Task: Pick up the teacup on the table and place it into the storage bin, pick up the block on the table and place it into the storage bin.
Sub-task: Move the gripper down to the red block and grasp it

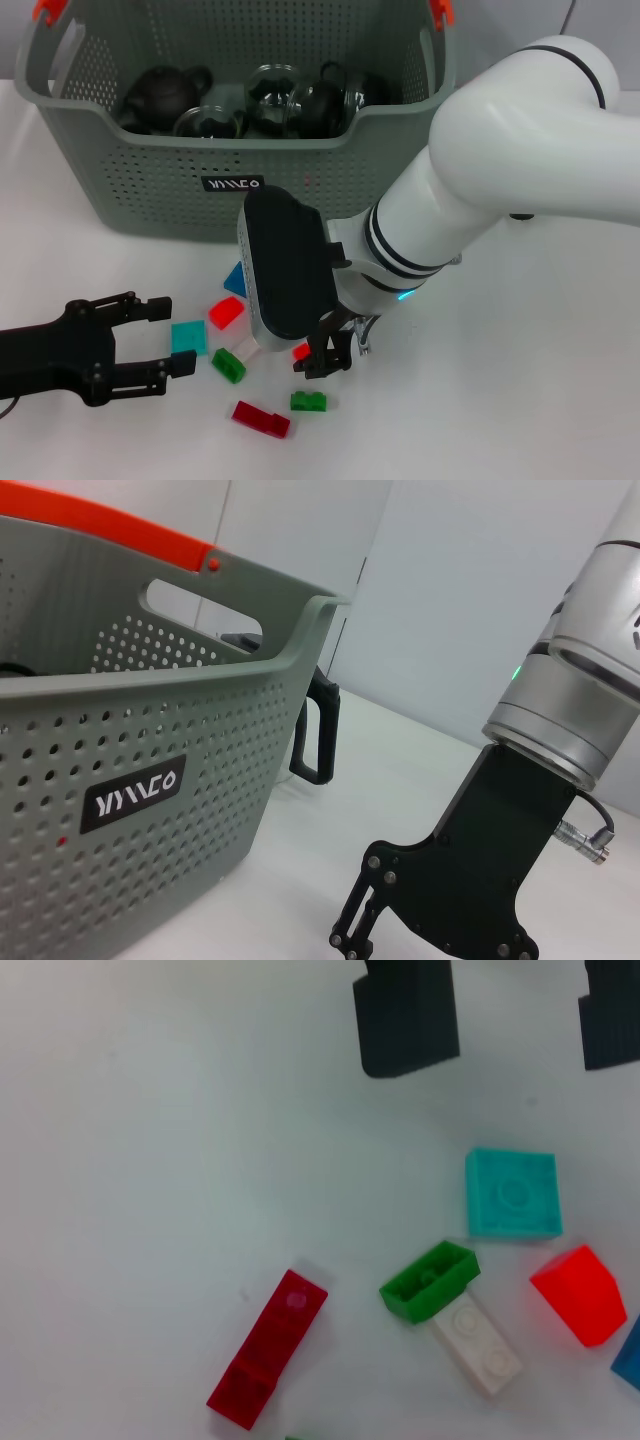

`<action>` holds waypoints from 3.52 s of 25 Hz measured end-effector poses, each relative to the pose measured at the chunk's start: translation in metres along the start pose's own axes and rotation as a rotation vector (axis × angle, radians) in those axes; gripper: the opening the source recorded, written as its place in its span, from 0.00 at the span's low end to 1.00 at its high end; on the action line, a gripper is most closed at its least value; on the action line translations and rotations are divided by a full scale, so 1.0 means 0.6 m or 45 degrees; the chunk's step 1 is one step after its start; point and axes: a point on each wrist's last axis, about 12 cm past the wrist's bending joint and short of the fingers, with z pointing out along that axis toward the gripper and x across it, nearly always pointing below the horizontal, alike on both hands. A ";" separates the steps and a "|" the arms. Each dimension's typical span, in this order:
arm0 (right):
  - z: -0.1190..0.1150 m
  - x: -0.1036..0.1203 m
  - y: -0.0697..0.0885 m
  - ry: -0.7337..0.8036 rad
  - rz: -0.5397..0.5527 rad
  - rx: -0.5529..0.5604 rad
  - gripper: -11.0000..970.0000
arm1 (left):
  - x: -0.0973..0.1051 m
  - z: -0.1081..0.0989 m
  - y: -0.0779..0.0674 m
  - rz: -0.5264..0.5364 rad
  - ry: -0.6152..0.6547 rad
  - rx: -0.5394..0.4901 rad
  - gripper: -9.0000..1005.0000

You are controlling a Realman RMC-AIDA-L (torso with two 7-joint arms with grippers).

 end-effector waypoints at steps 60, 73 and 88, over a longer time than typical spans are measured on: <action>-0.019 -0.014 -0.010 -0.058 0.162 -0.021 0.56 | -0.008 -0.001 0.004 0.007 0.003 0.006 0.83; -0.026 -0.007 -0.018 -0.075 0.213 -0.020 0.56 | -0.013 -0.001 0.005 0.009 -0.002 0.011 0.83; -0.022 0.000 -0.016 -0.067 0.243 -0.039 0.56 | -0.013 0.000 0.006 0.008 0.002 0.014 0.83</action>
